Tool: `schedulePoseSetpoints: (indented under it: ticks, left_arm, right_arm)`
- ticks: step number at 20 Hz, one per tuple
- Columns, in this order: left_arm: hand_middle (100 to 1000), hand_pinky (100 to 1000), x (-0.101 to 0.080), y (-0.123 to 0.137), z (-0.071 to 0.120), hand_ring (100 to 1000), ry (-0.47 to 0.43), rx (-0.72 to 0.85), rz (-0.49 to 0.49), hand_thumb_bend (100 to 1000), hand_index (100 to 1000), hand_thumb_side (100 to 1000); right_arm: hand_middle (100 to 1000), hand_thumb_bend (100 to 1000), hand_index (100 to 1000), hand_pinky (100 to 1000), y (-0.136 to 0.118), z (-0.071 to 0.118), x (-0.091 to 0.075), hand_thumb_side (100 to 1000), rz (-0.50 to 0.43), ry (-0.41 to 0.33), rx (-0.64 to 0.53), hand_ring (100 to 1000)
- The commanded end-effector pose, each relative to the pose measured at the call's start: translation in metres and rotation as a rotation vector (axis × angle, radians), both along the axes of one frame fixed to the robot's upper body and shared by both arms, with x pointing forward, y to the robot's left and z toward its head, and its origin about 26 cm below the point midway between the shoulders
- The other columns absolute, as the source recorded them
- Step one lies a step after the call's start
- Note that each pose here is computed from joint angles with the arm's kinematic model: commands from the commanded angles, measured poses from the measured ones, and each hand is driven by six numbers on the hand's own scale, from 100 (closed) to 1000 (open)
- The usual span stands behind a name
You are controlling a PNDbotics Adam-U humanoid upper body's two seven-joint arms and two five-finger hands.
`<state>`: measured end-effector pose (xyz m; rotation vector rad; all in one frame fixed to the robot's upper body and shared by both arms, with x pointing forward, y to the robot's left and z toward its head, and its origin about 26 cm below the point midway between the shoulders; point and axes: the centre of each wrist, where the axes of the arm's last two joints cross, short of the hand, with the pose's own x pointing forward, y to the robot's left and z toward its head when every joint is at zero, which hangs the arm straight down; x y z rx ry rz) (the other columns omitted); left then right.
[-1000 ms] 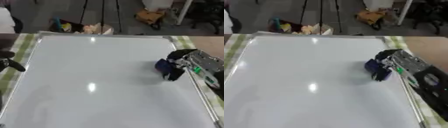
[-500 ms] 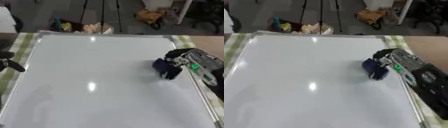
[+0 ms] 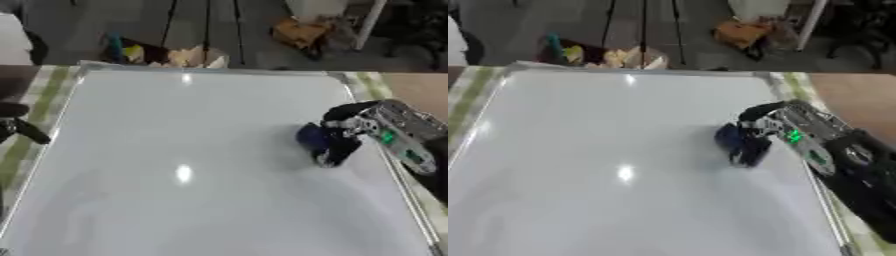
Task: Wipe the whiteboard clean with a brush.
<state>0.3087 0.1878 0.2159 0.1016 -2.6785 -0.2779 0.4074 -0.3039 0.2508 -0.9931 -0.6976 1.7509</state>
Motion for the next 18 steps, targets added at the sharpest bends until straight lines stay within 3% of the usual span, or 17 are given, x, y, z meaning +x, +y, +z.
schedulePoseSetpoints:
  ticks: [1,11,18]
  left_arm:
    - [712,418,-0.003,-0.002,0.006,827,-0.027,0.002,-0.015,100,632,920]
    - [715,417,-0.003,-0.002,0.006,828,-0.026,0.005,-0.015,100,631,920]
    - [717,417,-0.003,-0.001,0.006,829,-0.024,0.009,-0.009,100,630,921]
  right_arm:
    - [359,100,281,693,-0.002,-0.006,-0.005,535,0.025,0.037,-0.018,695]
    - [360,100,285,696,0.000,-0.008,-0.005,543,0.024,0.036,-0.040,697]
    - [367,100,296,713,-0.013,0.003,0.013,574,-0.106,-0.036,-0.109,709]
